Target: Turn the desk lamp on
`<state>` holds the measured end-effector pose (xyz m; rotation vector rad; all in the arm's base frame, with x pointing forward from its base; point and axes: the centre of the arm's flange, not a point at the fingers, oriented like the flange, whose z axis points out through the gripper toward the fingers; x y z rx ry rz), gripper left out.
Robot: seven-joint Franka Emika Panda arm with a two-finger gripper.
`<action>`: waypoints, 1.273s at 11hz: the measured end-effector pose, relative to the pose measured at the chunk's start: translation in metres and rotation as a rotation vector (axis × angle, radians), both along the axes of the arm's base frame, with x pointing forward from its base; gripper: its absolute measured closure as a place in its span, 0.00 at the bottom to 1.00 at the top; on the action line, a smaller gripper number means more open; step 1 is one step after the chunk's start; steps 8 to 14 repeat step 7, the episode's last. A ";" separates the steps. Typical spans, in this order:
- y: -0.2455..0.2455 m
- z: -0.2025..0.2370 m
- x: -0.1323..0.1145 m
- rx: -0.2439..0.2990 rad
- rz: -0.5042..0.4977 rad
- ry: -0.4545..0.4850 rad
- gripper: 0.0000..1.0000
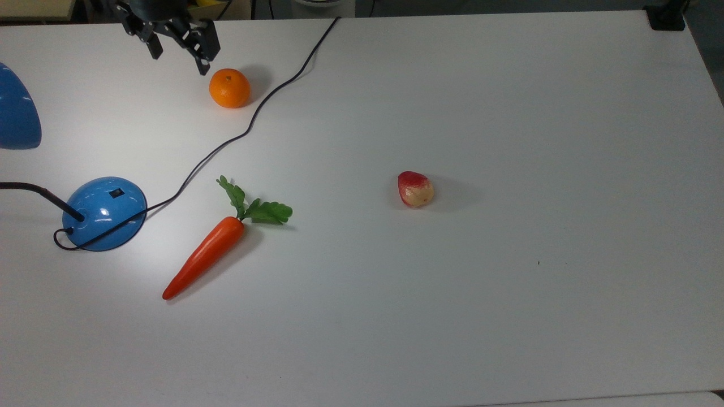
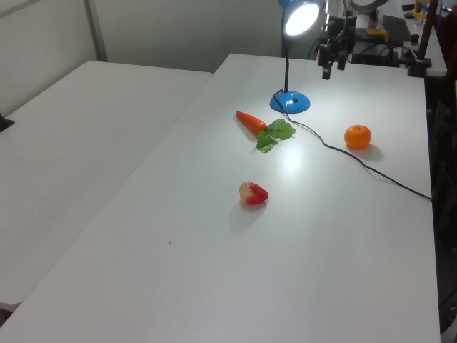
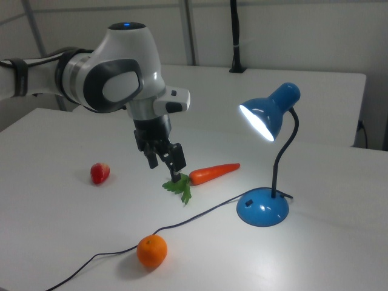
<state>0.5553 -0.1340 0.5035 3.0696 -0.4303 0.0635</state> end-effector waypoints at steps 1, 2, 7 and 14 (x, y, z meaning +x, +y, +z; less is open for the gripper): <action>0.002 0.009 -0.011 0.018 0.038 0.042 0.00; 0.003 0.017 -0.020 0.033 0.072 0.080 0.00; 0.003 0.035 -0.031 0.057 0.155 0.145 0.00; 0.003 0.035 -0.031 0.057 0.155 0.145 0.00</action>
